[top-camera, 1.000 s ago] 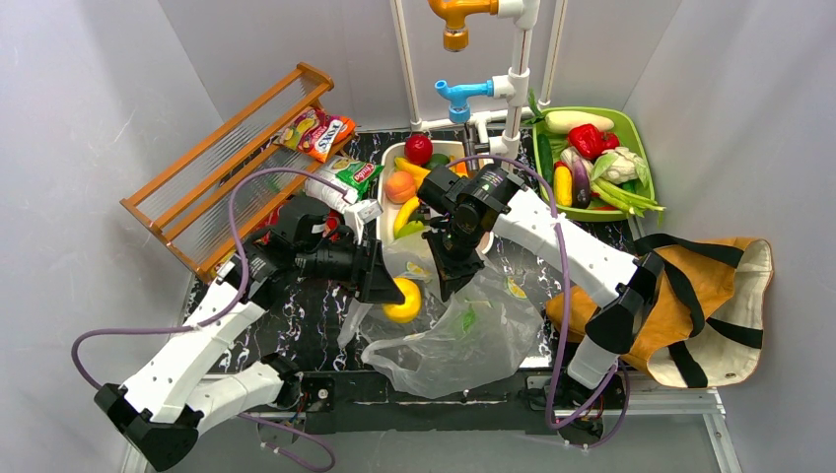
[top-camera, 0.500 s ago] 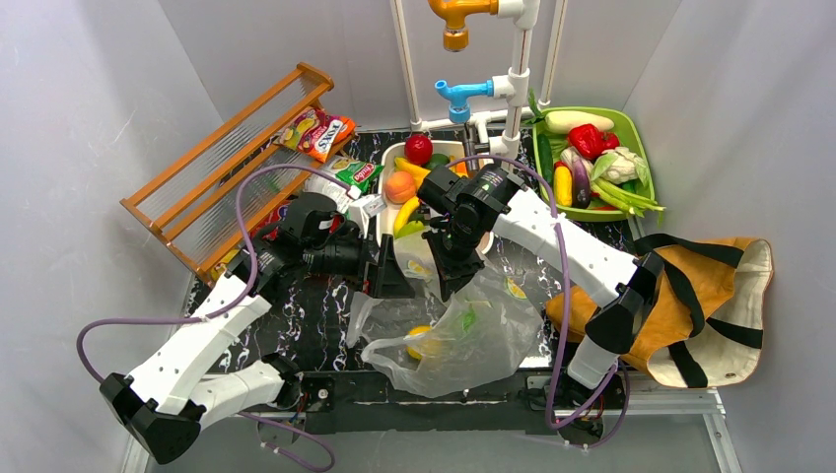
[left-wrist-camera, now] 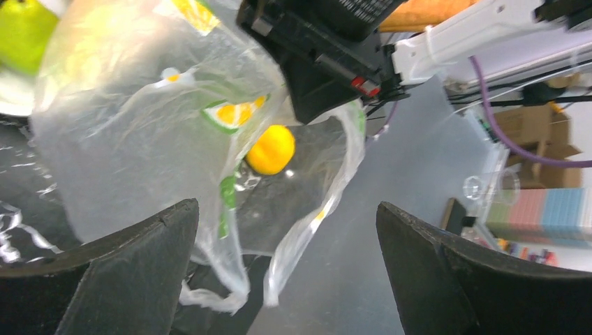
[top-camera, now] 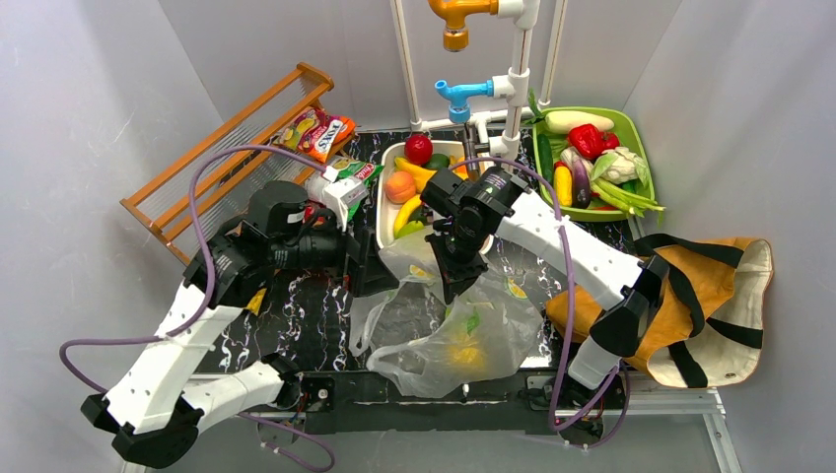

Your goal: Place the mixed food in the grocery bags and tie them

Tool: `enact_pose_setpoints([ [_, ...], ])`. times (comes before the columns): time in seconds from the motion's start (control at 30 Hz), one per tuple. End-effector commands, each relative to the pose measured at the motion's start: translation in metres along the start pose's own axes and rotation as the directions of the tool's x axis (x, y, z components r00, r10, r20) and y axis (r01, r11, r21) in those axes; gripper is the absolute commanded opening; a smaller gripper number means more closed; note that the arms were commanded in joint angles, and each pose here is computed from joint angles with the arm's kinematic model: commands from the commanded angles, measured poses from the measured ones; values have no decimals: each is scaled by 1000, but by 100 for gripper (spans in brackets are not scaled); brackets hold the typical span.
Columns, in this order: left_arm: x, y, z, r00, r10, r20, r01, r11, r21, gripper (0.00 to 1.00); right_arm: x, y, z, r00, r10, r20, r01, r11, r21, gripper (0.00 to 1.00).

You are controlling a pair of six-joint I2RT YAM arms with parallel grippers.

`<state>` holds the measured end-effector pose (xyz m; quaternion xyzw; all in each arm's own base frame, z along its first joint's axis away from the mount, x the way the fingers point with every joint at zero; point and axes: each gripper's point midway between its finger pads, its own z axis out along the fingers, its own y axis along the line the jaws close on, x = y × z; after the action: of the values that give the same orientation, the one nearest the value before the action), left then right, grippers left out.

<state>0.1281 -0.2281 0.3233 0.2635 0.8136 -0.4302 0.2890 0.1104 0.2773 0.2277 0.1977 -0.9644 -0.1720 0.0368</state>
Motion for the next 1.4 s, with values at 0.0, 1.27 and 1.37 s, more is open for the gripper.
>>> enact_pose_setpoints([
  [0.0, 26, 23, -15, 992, 69, -105, -82, 988, -128, 98, 5, 0, -11, 999, -25, 35, 26, 999, -29, 1],
  [1.27, 33, -5, -19, 984, -26, -176, 15, 998, -66, 0, -19, 22, -28, 984, -164, 63, 169, 983, -69, 1],
  [1.37, 31, -17, -39, 987, -63, -148, 52, 995, -81, 0, -32, 33, -28, 979, -194, 68, 199, 976, -87, 1],
])
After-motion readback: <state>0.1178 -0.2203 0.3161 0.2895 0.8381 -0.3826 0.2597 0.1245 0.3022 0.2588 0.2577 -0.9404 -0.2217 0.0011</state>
